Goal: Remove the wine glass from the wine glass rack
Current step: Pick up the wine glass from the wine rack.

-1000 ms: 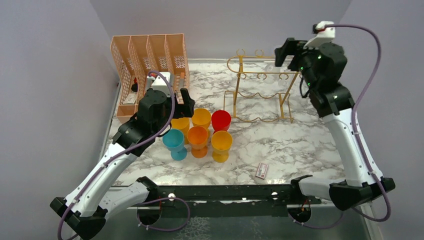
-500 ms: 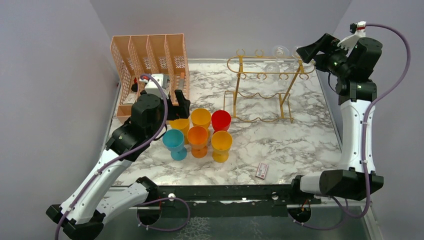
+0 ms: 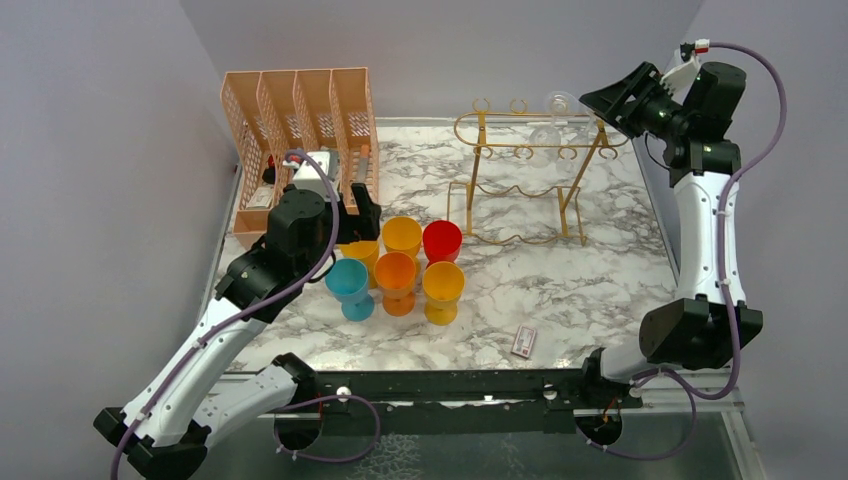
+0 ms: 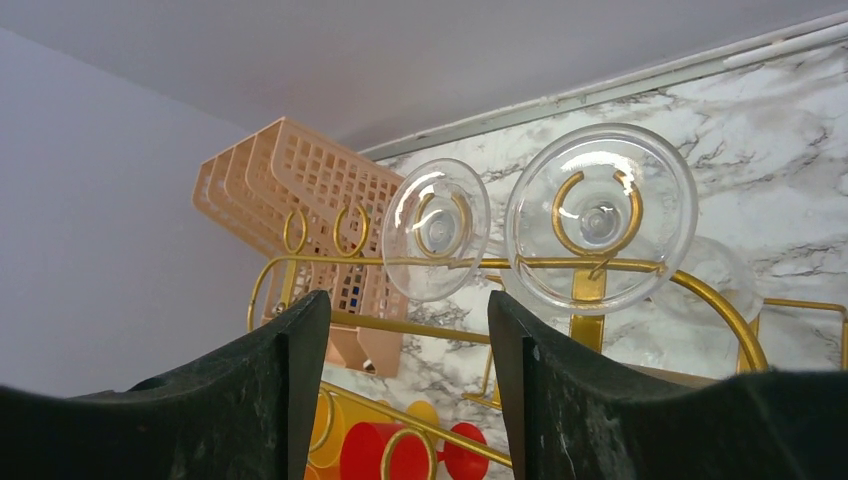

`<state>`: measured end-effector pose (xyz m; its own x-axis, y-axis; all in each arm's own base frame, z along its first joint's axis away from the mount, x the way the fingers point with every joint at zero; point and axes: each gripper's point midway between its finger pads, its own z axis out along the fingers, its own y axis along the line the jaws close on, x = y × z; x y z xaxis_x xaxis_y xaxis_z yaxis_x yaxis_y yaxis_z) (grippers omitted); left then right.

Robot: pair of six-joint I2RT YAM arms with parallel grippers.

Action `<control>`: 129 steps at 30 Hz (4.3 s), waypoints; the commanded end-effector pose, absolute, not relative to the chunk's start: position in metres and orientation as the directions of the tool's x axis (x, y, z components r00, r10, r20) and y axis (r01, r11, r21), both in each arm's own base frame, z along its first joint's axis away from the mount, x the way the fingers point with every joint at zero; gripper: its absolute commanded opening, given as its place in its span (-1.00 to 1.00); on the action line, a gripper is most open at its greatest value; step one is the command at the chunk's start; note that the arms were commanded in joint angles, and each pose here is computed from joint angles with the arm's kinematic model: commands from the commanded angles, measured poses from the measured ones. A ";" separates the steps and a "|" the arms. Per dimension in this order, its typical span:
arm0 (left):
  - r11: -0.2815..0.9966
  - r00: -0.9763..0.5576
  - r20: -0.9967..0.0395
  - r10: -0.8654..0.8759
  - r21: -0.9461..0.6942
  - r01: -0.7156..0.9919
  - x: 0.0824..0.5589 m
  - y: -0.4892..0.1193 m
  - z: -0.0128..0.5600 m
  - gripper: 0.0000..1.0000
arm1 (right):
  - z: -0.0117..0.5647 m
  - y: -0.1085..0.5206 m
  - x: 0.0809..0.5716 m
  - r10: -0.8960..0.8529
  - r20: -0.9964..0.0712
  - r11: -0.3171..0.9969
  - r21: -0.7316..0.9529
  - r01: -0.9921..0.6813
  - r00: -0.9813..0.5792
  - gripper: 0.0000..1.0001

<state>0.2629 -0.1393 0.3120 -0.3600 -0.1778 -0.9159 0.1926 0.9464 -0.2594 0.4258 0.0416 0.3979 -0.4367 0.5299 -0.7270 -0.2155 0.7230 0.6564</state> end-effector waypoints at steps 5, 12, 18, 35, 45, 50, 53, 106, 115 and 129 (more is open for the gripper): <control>0.937 -0.330 -0.916 -0.227 -0.298 0.183 0.259 -0.135 0.321 0.91 | 0.398 0.051 0.427 0.573 -0.685 0.695 0.697 -0.176 -0.450 0.18; 0.930 -0.317 -0.915 -0.250 -0.318 0.182 0.254 -0.131 0.326 0.91 | 0.389 0.065 0.436 0.563 -0.687 0.715 0.684 -0.146 -0.459 0.14; 0.927 -0.313 -0.914 -0.257 -0.325 0.188 0.252 -0.131 0.327 0.91 | 0.374 0.057 0.445 0.607 -0.675 0.731 0.682 -0.040 -0.419 0.09; 0.928 -0.311 -0.913 -0.263 -0.328 0.177 0.250 -0.128 0.324 0.91 | 0.368 0.061 0.454 0.679 -0.614 0.661 0.750 -0.029 -0.403 -0.32; 0.926 -0.325 -0.909 -0.262 -0.332 0.182 0.250 -0.130 0.319 0.91 | 0.361 0.068 0.447 0.783 -0.487 0.526 0.850 -0.007 -0.387 -0.53; 0.923 -0.322 -0.908 -0.269 -0.338 0.183 0.248 -0.130 0.321 0.91 | 0.362 0.070 0.447 0.799 -0.461 0.498 0.867 -0.004 -0.386 -0.56; 0.923 -0.321 -0.908 -0.270 -0.339 0.182 0.248 -0.129 0.321 0.91 | 0.362 0.072 0.447 0.803 -0.445 0.482 0.876 -0.007 -0.398 -0.53; 0.918 -0.340 -0.900 -0.274 -0.350 0.185 0.251 -0.135 0.314 0.92 | 0.368 0.067 0.451 0.892 -0.370 0.405 0.909 0.096 -0.261 -0.91; 0.917 -0.338 -0.900 -0.276 -0.352 0.187 0.251 -0.135 0.315 0.92 | 0.382 0.072 0.448 0.924 -0.291 0.314 0.947 0.060 -0.249 -0.98; 0.914 -0.337 -0.898 -0.282 -0.358 0.189 0.251 -0.136 0.317 0.92 | 0.416 0.068 0.446 0.958 -0.219 0.215 0.976 -0.041 -0.185 -0.98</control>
